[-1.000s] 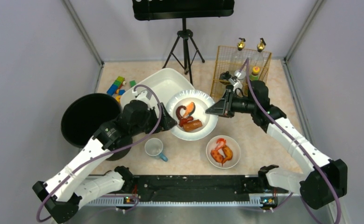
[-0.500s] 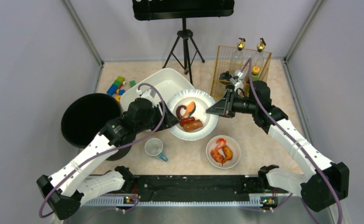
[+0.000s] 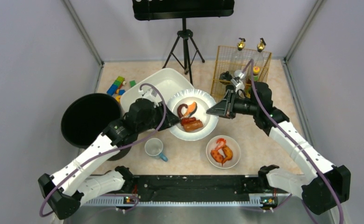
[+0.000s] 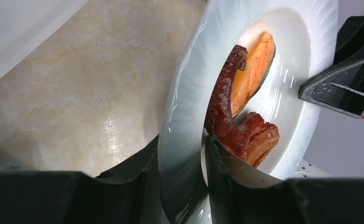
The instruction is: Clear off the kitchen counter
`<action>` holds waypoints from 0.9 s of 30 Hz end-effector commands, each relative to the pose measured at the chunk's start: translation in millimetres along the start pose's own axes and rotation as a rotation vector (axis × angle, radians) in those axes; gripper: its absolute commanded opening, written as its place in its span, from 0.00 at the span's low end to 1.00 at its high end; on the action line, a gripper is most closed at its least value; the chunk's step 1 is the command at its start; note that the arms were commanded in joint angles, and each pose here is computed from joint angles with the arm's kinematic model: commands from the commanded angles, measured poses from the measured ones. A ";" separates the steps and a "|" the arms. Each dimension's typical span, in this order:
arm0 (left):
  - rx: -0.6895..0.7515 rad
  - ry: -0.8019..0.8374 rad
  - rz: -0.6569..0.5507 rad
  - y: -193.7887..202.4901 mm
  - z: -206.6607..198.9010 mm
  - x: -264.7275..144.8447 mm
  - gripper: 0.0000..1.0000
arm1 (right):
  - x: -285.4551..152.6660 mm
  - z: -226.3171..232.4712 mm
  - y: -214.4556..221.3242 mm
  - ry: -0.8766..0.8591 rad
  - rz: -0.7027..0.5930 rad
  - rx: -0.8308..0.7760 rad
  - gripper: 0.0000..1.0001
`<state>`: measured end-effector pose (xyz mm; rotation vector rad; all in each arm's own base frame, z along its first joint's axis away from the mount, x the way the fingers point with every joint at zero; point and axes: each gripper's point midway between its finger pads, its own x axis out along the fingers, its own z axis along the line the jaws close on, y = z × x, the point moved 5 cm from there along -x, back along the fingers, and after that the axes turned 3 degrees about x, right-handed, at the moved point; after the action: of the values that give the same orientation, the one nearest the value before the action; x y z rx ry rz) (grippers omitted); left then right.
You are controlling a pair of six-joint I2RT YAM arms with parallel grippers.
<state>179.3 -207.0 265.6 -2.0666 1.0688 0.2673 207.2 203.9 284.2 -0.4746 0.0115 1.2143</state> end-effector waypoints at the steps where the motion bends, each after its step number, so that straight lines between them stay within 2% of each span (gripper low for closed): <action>1: 0.004 0.014 -0.023 -2.6 -1.0 1.4 0.36 | -19.7 48.8 -2.0 -0.200 -0.024 -0.102 0.00; 7: 0.005 0.026 -0.034 -4.0 -2.8 -2.3 0.22 | -18.2 41.7 0.4 -0.198 -0.034 -0.102 0.00; 10: 0.009 0.036 -0.044 -5.2 -4.3 -6.0 0.08 | -16.5 35.8 2.4 -0.190 -0.032 -0.088 0.00; 11: 0.010 0.039 -0.046 -5.7 -4.8 -7.4 0.00 | -15.9 34.4 2.8 -0.189 -0.032 -0.084 0.00; 22: 0.014 0.069 -0.068 -6.7 -6.5 -12.2 0.00 | -13.4 33.3 0.3 -0.181 -0.032 -0.071 0.00; 23: 0.011 0.068 -0.069 -7.1 -6.6 -13.1 0.00 | -13.1 32.9 -0.1 -0.177 -0.031 -0.072 0.02; 27: -0.021 0.061 -0.070 -9.0 -3.0 -15.0 0.00 | -12.9 33.3 -1.6 -0.169 -0.032 -0.080 0.24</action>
<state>175.5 -204.6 274.3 -2.1162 1.0660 0.2173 197.2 202.5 270.2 -0.4249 0.0075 1.2402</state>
